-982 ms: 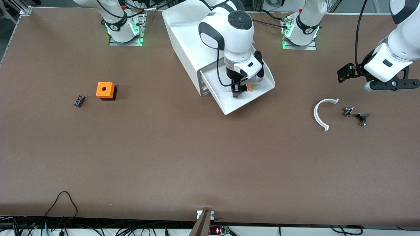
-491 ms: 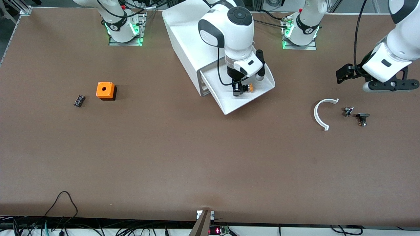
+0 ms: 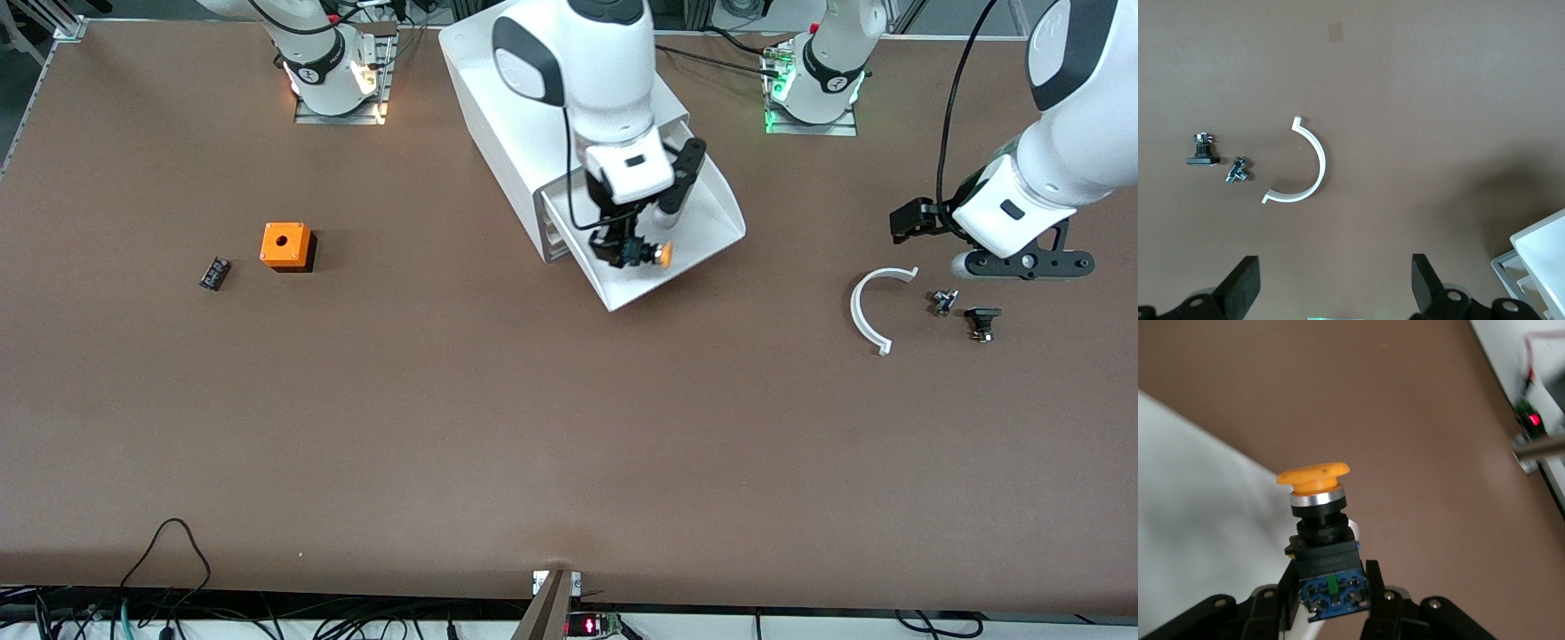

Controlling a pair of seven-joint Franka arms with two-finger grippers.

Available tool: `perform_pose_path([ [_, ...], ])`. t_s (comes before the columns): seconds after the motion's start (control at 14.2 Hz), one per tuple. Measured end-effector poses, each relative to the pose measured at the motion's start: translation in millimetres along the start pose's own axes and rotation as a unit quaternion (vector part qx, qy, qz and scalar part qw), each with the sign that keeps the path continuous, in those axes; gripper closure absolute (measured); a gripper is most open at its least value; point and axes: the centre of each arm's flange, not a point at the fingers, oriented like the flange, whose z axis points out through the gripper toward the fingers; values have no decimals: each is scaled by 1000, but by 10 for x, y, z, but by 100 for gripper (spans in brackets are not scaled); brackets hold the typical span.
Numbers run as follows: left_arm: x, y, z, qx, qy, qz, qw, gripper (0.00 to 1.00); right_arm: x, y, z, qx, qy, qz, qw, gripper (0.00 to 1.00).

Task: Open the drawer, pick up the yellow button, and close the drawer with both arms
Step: 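Lift the button out with the right gripper while the left gripper reaches the drawer, then push the drawer shut with the left gripper while the right gripper lowers the button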

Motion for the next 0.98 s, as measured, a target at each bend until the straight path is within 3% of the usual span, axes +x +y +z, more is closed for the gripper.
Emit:
perform_pose_path([
  [0.21, 90, 154, 136, -6, -9, -34, 999, 0, -411, 948, 256, -34, -34, 133, 990, 58],
  [0.56, 314, 1053, 806, -33, 22, -96, 995, 0, -1704, 2256, 934, -35, -122, 297, 946, 58],
  [0.77, 290, 1604, 1340, -51, 42, -134, 989, 0, -2278, 2582, 1322, -36, -145, 355, 923, 58],
  [0.98, 137, 1995, 1742, -66, 57, -158, 984, 0, -2771, 2766, 1704, -42, -147, 396, 905, 58],
])
